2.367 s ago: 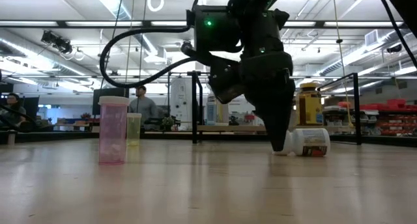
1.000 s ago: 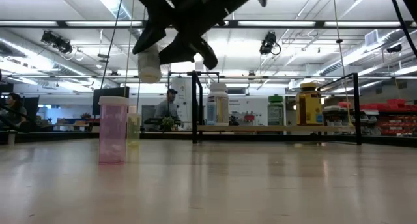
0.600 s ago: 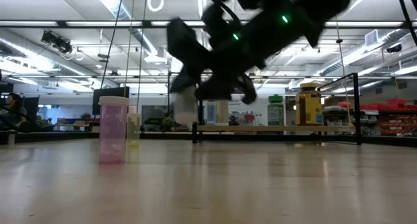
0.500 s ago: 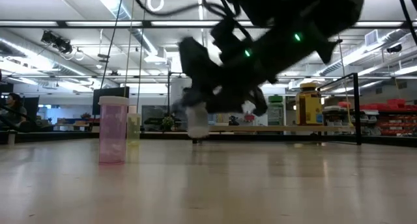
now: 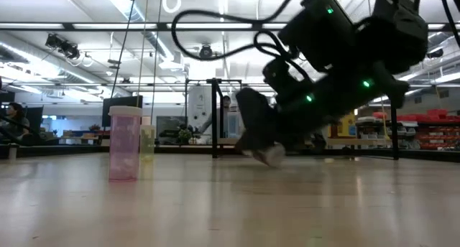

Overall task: Pick and place medicine bottles onto shelf by color
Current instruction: Put the small white bottle pill bottle on the shelf

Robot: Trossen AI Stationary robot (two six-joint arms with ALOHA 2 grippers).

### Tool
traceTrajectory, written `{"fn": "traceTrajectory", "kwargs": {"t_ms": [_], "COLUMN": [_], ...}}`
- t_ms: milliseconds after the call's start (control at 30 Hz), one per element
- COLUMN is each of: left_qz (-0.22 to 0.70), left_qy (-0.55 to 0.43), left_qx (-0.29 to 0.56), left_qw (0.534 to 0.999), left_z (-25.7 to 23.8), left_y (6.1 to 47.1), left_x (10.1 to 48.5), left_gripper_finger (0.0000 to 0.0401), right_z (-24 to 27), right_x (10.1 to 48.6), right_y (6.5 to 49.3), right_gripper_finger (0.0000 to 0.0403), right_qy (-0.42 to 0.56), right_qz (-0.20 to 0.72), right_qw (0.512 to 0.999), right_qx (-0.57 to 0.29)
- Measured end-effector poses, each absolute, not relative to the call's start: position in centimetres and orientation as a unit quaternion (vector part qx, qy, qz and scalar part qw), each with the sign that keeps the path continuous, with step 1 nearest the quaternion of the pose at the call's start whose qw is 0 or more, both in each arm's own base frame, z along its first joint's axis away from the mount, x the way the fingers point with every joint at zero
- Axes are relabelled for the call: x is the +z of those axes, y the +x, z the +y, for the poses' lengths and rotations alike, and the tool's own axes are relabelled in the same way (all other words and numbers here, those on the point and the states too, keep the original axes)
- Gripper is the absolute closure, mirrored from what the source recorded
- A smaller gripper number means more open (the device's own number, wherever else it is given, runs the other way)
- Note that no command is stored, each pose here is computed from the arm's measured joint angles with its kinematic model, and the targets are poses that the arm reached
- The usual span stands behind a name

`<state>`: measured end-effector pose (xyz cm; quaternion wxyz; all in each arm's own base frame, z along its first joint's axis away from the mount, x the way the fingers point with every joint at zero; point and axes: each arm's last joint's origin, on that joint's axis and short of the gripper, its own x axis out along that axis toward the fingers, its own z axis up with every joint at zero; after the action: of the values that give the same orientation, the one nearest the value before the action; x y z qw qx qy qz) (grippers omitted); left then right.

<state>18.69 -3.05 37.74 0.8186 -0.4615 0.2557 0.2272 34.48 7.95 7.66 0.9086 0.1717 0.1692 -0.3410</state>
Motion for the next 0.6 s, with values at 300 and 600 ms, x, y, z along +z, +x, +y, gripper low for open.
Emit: {"fn": "traceTrajectory", "kwargs": {"t_ms": [300,600], "left_qz": [0.263,0.265], "left_qy": [-0.460,-0.463], "left_qx": [0.233,0.229], "left_qw": [0.815,0.815], "left_z": [-3.3,-3.4], "left_y": [19.6,20.2], "left_x": [37.3,37.1], "left_gripper_finger": [0.0095,0.0095], "right_z": [7.7,7.1], "right_x": [7.2,8.4], "right_y": [34.0,35.9], "right_gripper_finger": [0.0207,0.0206], "right_qy": [0.199,0.187], "right_qz": [0.186,0.202], "right_qw": [0.910,0.935], "right_qx": [-0.313,-0.222]}}
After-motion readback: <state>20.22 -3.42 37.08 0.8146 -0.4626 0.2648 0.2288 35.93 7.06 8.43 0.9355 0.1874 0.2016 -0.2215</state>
